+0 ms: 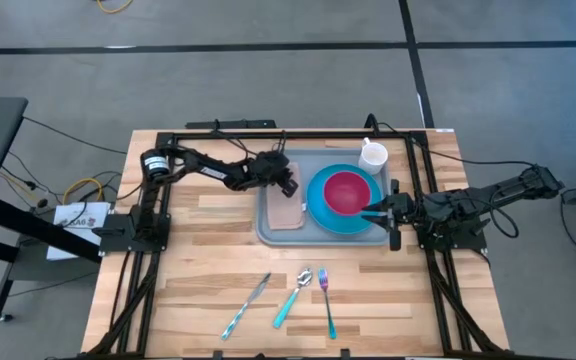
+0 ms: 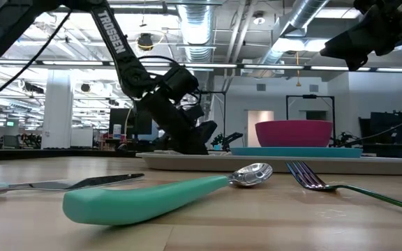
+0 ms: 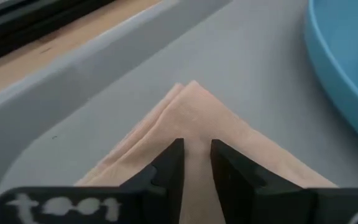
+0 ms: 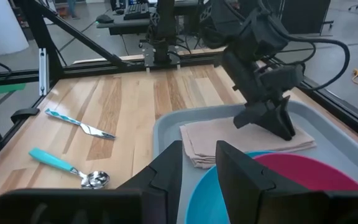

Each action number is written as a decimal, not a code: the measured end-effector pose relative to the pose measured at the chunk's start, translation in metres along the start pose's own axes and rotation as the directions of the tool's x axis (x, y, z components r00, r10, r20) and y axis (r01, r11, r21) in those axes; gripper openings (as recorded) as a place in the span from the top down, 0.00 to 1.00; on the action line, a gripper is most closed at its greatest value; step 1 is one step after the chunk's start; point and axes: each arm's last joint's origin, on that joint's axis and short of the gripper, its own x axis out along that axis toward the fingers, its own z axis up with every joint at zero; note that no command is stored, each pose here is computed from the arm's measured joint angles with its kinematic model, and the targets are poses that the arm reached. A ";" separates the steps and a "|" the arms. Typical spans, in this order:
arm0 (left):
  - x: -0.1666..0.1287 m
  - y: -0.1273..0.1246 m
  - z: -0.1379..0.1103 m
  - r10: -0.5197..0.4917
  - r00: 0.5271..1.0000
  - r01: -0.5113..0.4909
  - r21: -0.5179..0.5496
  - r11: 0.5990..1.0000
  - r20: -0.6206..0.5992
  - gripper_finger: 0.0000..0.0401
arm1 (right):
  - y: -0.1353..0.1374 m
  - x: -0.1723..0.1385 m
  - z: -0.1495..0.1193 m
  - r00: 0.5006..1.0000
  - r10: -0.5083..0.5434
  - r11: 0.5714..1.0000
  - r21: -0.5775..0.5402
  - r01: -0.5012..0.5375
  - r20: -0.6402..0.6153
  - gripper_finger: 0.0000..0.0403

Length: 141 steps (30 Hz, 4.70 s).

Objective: Set up tray
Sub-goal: Put the light brown table napkin to the left of the blue plate on the gray serving tray, then put the green spoon on the light brown table napkin on the gray serving tray

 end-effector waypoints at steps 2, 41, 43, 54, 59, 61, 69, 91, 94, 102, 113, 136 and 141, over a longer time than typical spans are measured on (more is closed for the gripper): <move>0.001 -0.001 -0.001 -0.014 1.000 0.014 0.000 1.000 0.002 0.82 | 0.000 0.000 0.000 1.000 0.000 1.000 -0.001 0.000 0.000 0.77; -0.228 -0.078 0.046 -0.546 0.807 0.501 -0.229 0.835 -0.226 0.82 | 0.001 0.000 0.005 0.999 0.004 0.971 -0.239 0.008 0.049 0.77; -0.236 -0.092 0.037 -0.598 0.751 0.546 -0.247 0.801 -0.279 0.82 | 0.001 0.000 0.008 0.997 0.007 0.958 -0.285 0.015 0.075 0.77; -0.218 -0.138 -0.016 -0.440 0.801 0.390 -0.205 0.898 -0.406 0.82 | 0.002 -0.003 0.026 0.968 0.017 0.878 -0.467 0.106 0.252 0.77; -0.187 -0.151 -0.029 -0.468 0.779 0.372 -0.293 0.881 -0.418 0.82 | 0.002 -0.005 0.033 0.946 0.017 0.877 -0.460 0.142 0.325 0.77; -0.176 -0.155 -0.029 -0.519 0.751 0.379 -0.377 0.845 -0.408 0.82 | 0.002 -0.006 0.036 0.936 0.017 0.873 -0.461 0.157 0.352 0.77; -0.169 -0.174 -0.032 -0.604 0.737 0.463 -0.425 0.778 -0.304 0.82 | 0.002 -0.007 0.037 0.933 0.017 0.899 -0.414 0.144 0.360 0.77; -0.261 -0.246 -0.002 -0.469 0.874 0.406 -0.344 0.847 -0.125 1.00 | 0.007 0.012 0.018 0.986 0.014 0.951 -0.308 0.038 0.165 0.77; -0.266 -0.248 -0.009 -0.453 0.882 0.374 -0.393 0.840 -0.130 1.00 | 0.007 0.014 0.016 0.989 0.013 0.949 -0.313 0.034 0.148 0.77; -0.245 -0.261 -0.037 -0.394 0.906 0.308 -0.392 0.867 -0.157 1.00 | 0.009 0.021 0.009 0.997 0.009 0.956 -0.294 0.016 0.082 0.77; -0.190 -0.286 -0.088 -0.519 0.762 0.339 -0.444 0.829 -0.388 1.00 | 0.010 0.023 0.008 0.997 0.008 0.955 -0.297 0.015 0.074 0.77; -0.146 -0.242 -0.071 -0.344 0.755 0.202 -0.302 0.932 -0.559 1.00 | 0.010 0.023 0.009 0.996 0.009 0.956 -0.294 0.016 0.084 0.77; -0.136 -0.234 -0.063 -0.335 0.763 0.196 -0.296 0.935 -0.552 1.00 | 0.010 0.023 0.009 0.996 0.009 0.955 -0.296 0.017 0.084 0.77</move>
